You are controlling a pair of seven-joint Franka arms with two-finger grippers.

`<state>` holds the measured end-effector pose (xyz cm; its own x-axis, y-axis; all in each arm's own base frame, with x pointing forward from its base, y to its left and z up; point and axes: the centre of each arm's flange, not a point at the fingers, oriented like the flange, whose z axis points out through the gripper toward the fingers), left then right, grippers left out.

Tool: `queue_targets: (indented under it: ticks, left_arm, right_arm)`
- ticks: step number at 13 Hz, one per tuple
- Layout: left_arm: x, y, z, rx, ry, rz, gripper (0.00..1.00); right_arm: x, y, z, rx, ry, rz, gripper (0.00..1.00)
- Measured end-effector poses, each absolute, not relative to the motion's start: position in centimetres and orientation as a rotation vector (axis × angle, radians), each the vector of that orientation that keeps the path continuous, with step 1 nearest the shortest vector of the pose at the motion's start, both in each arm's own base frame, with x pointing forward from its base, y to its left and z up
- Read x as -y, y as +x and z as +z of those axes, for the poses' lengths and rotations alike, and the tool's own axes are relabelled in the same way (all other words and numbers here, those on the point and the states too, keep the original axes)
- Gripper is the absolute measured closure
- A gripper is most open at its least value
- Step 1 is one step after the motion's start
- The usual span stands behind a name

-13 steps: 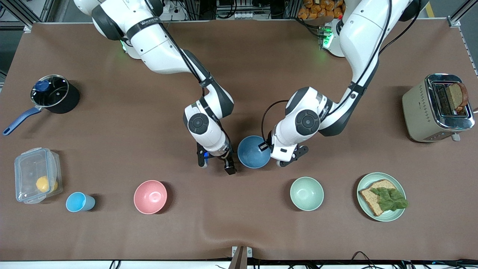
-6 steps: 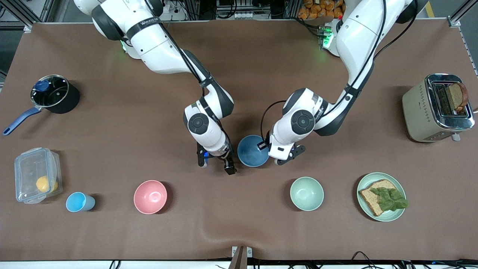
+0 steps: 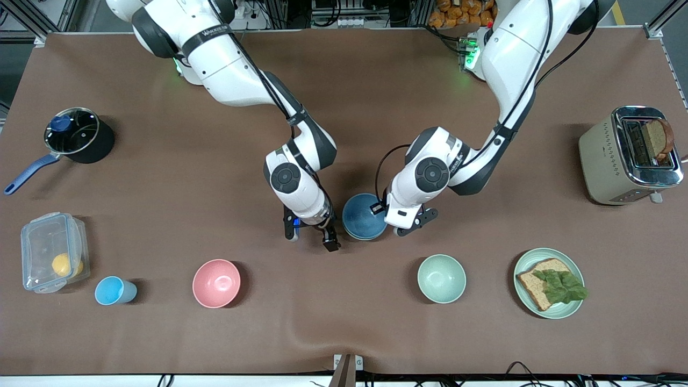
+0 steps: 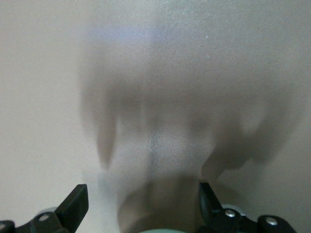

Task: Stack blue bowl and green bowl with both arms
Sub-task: 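Open the left gripper to release the blue bowl, then raise the left gripper away from the stacked bowls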

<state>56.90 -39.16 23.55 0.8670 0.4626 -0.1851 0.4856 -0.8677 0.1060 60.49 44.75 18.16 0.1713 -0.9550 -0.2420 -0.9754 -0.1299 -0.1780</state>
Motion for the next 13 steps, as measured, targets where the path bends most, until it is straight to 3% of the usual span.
queue_targets:
  ticks: [1, 5, 9, 13]
  left_arm:
    - [39.1, 57.1, 23.7, -0.733, 2.892, -0.217, 0.92]
    - [38.6, 58.8, 26.7, -0.742, 2.853, -0.131, 0.48]
    - [34.3, 61.6, 38.9, -0.780, 2.788, 0.095, 0.04]
    - [23.9, 64.0, 49.0, -0.655, 2.882, 0.393, 0.00]
  right_arm:
    - [-44.7, 60.5, 18.2, -1.849, -2.159, 0.099, 0.00]
    - [-44.8, 60.5, 18.2, -1.852, -2.155, 0.099, 0.00]
    - [-44.6, 61.1, 18.8, -1.856, -2.137, 0.094, 0.00]
    - [-44.6, 61.4, 19.3, -1.850, -2.135, 0.092, 0.00]
